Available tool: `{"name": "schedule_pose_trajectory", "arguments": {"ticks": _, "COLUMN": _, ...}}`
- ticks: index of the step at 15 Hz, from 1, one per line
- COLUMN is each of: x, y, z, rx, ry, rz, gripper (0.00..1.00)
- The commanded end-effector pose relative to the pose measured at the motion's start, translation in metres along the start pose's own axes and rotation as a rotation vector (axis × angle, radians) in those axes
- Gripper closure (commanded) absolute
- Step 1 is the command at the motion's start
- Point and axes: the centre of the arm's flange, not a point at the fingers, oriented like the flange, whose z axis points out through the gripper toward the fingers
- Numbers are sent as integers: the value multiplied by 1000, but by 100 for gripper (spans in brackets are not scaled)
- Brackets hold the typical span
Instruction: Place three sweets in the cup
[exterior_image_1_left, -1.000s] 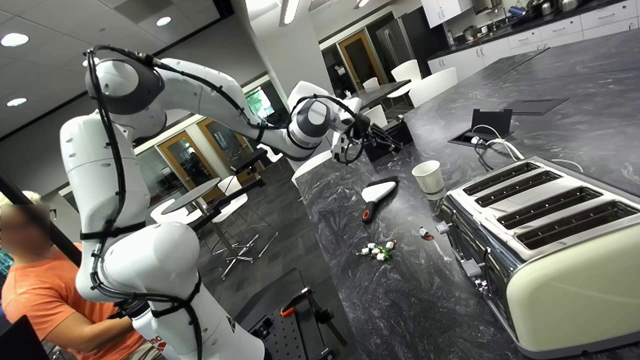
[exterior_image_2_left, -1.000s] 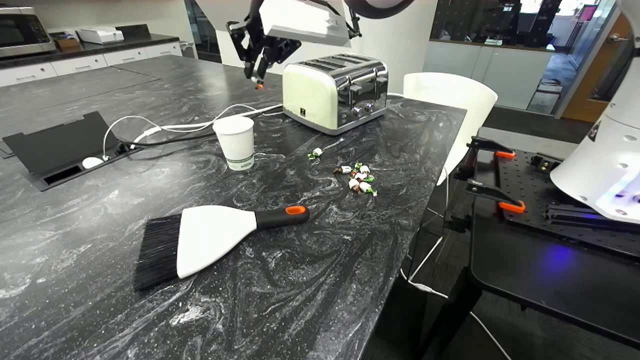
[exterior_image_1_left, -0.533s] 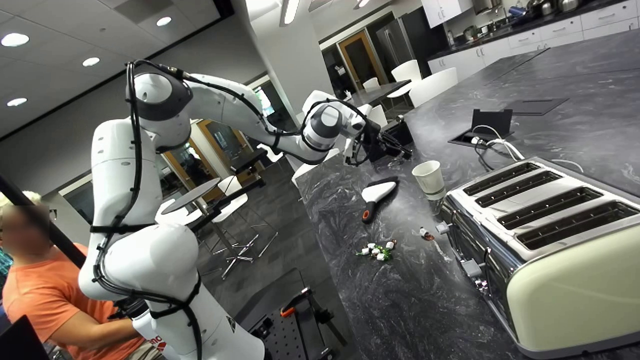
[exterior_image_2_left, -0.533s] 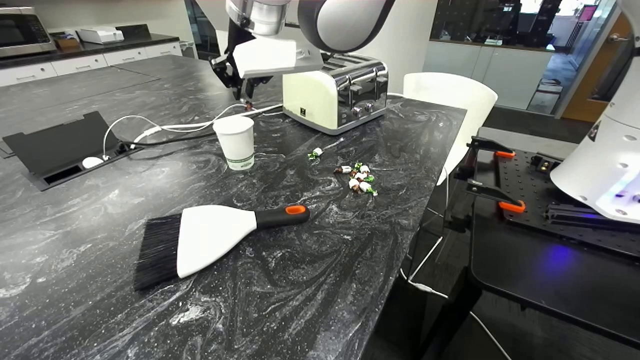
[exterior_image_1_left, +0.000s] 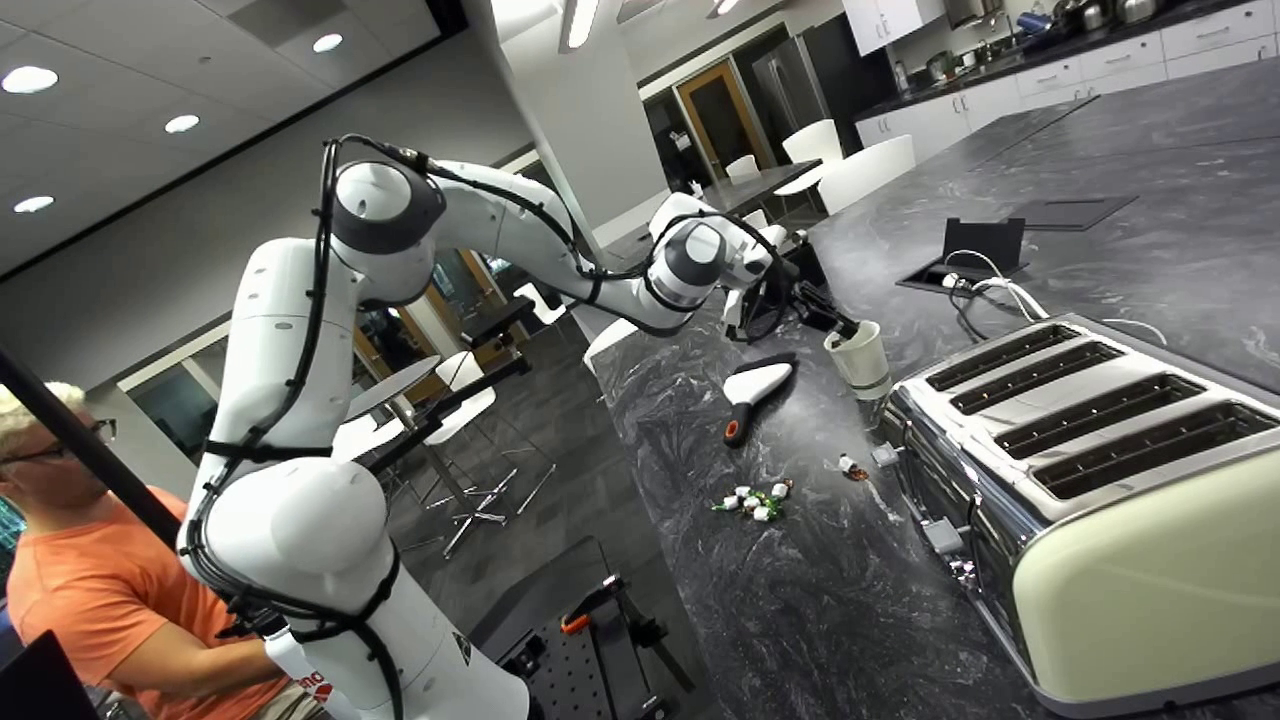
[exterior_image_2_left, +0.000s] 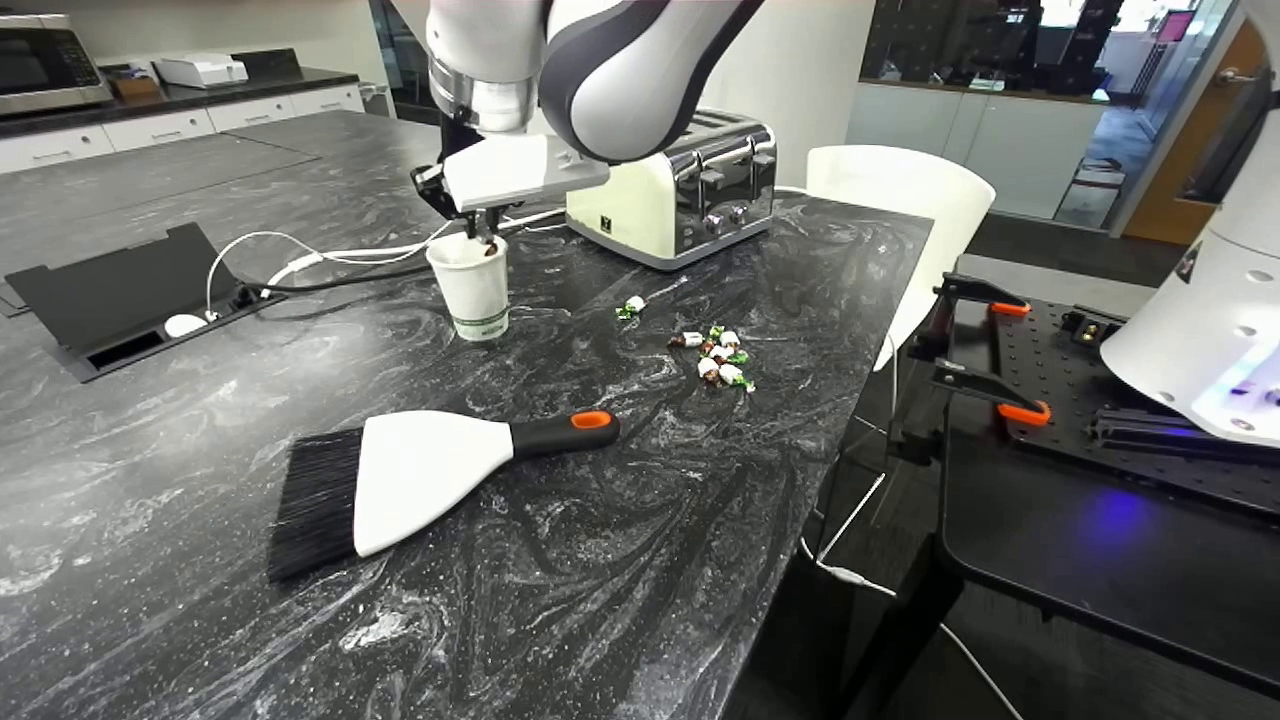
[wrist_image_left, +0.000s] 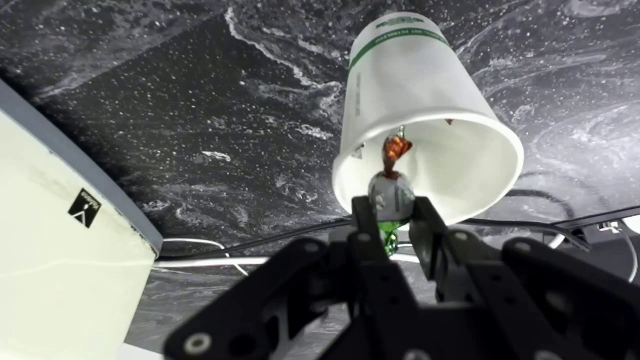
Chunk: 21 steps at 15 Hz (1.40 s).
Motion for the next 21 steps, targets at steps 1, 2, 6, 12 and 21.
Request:
{"name": "schedule_pose_trajectory", "arguments": {"ticks": 1, "x": 15, "y": -18, "z": 10, "rx": -4, "ry": -15, "rz": 18, "gripper": 52}}
{"name": "schedule_pose_trajectory", "arguments": {"ticks": 2, "x": 15, "y": -18, "z": 9, "rx": -4, "ry": -21, "rz": 13, "gripper": 51}}
{"name": "schedule_pose_trajectory", "arguments": {"ticks": 6, "x": 20, "y": -11, "z": -5, "rx": 5, "ry": -9, "rz": 20, "gripper": 22}}
{"name": "schedule_pose_trajectory", "arguments": {"ticks": 12, "x": 25, "y": 44, "z": -50, "rx": 6, "ry": 7, "rz": 57, "gripper": 0}}
{"name": "schedule_pose_trajectory", "arguments": {"ticks": 21, "x": -16, "y": 152, "z": -21, "rx": -67, "ry": -256, "rz": 177, "gripper": 0}}
